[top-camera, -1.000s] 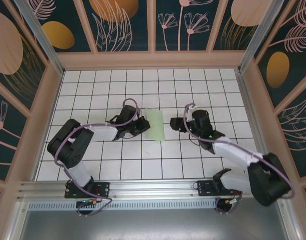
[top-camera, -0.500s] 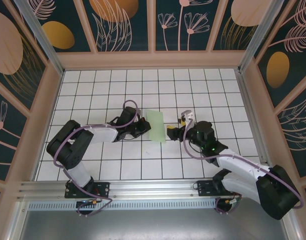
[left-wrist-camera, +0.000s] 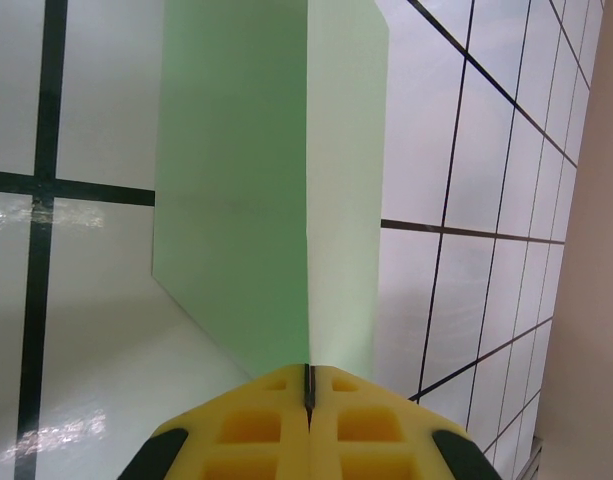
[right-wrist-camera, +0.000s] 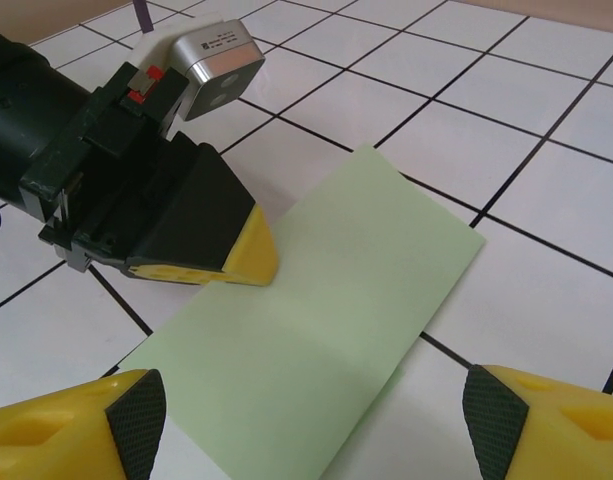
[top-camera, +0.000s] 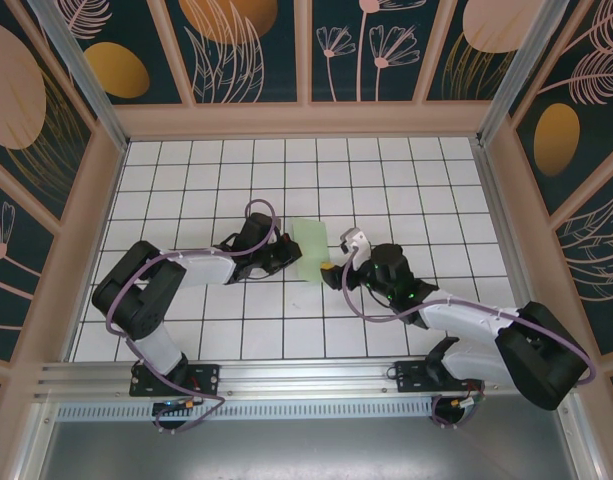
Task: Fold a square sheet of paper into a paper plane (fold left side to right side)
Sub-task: Third fold the triangle at the center of the table.
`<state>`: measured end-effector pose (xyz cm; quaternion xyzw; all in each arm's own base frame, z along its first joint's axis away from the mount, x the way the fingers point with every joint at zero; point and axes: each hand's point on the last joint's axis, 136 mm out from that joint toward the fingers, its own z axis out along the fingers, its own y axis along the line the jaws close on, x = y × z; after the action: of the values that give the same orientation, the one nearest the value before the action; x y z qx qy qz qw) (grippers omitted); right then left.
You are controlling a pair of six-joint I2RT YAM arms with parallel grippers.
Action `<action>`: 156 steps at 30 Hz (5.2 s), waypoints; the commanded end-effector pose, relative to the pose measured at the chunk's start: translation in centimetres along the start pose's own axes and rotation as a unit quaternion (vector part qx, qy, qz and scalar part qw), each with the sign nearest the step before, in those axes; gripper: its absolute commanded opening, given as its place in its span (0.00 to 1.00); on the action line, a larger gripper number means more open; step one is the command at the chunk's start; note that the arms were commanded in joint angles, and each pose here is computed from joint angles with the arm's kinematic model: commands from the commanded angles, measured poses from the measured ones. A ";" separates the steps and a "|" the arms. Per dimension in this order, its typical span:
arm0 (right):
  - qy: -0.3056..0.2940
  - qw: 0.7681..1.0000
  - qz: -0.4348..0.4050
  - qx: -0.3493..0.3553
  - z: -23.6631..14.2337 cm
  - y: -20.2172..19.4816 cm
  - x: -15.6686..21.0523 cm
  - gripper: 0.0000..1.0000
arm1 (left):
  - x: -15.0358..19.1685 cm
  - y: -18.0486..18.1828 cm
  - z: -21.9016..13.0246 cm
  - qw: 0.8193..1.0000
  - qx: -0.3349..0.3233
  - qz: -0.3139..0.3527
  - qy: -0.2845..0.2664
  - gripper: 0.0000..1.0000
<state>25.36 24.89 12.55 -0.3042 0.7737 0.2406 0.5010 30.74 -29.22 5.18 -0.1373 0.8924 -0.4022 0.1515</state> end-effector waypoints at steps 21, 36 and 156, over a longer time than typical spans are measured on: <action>-0.030 0.991 -0.128 0.026 -0.1 2.7 -1.1 0.87 | -0.2 -0.6 -0.7 1.000 -0.004 -0.022 -0.016 0.00; -0.032 0.962 -0.269 0.020 0.0 6.1 1.8 0.89 | -0.2 -1.0 -1.3 0.999 -0.001 -0.026 -0.018 0.00; 0.046 0.984 -0.171 0.022 5.8 6.3 4.1 0.00 | -4.2 -0.7 8.0 0.978 -0.106 0.160 0.083 0.32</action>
<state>22.94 31.66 6.65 -0.4470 0.7255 0.0980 0.5140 38.35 -33.90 2.86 0.0175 0.9452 -0.2938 0.1416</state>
